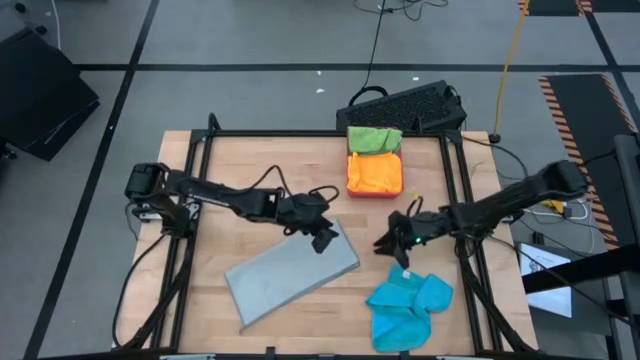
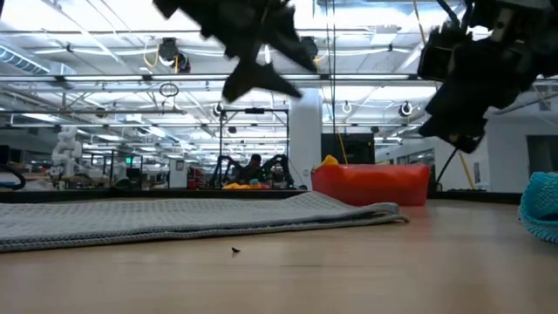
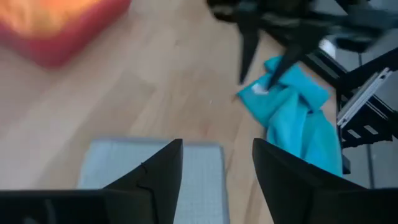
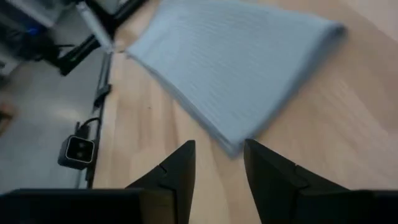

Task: Fold microfiber towels
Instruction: Fold the gray microfiber cloth

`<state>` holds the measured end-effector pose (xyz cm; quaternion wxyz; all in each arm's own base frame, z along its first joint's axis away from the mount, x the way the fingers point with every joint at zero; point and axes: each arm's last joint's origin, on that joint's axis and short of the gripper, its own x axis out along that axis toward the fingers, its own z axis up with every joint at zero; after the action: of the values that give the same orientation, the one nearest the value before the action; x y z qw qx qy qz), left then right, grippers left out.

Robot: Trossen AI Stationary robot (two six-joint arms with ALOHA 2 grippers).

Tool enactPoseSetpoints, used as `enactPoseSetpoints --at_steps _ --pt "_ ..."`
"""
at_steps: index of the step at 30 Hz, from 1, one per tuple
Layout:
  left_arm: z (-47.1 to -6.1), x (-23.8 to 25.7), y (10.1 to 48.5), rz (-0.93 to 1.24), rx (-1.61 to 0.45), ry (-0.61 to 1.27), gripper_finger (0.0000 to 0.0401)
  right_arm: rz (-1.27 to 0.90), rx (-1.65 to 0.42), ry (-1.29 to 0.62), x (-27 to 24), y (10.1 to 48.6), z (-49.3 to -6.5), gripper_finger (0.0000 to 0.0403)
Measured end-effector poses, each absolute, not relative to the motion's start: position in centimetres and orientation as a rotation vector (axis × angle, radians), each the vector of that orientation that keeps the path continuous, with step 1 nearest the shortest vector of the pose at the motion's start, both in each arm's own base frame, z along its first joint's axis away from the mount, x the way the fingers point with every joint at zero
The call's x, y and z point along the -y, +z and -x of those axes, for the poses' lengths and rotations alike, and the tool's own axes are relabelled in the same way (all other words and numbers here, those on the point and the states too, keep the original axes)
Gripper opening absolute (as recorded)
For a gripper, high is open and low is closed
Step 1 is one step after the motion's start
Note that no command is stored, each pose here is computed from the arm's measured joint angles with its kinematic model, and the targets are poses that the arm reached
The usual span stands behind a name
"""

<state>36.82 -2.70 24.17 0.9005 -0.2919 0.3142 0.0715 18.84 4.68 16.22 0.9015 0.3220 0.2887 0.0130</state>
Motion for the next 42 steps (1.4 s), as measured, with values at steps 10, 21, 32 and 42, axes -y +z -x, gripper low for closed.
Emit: enactPoseSetpoints --at_steps 10,21,32,42 --pt "-36.6 -0.3 30.2 0.581 -0.852 0.081 0.0198 -1.054 -0.429 -0.252 -3.4 18.5 -16.4 0.0130" --pt "-36.2 -3.2 32.7 0.466 -0.822 0.001 0.0183 -1.244 -0.436 -0.366 -3.5 20.5 -17.5 0.0130" --pt "-38.1 -8.0 25.3 0.619 -1.010 -0.039 0.0233 -1.271 -0.476 -0.394 -4.3 21.1 -19.1 0.0130" --pt "-40.7 -9.1 18.2 0.609 -1.118 -0.035 0.0290 -1.276 -0.561 -0.425 -4.6 19.9 -19.6 0.0130"
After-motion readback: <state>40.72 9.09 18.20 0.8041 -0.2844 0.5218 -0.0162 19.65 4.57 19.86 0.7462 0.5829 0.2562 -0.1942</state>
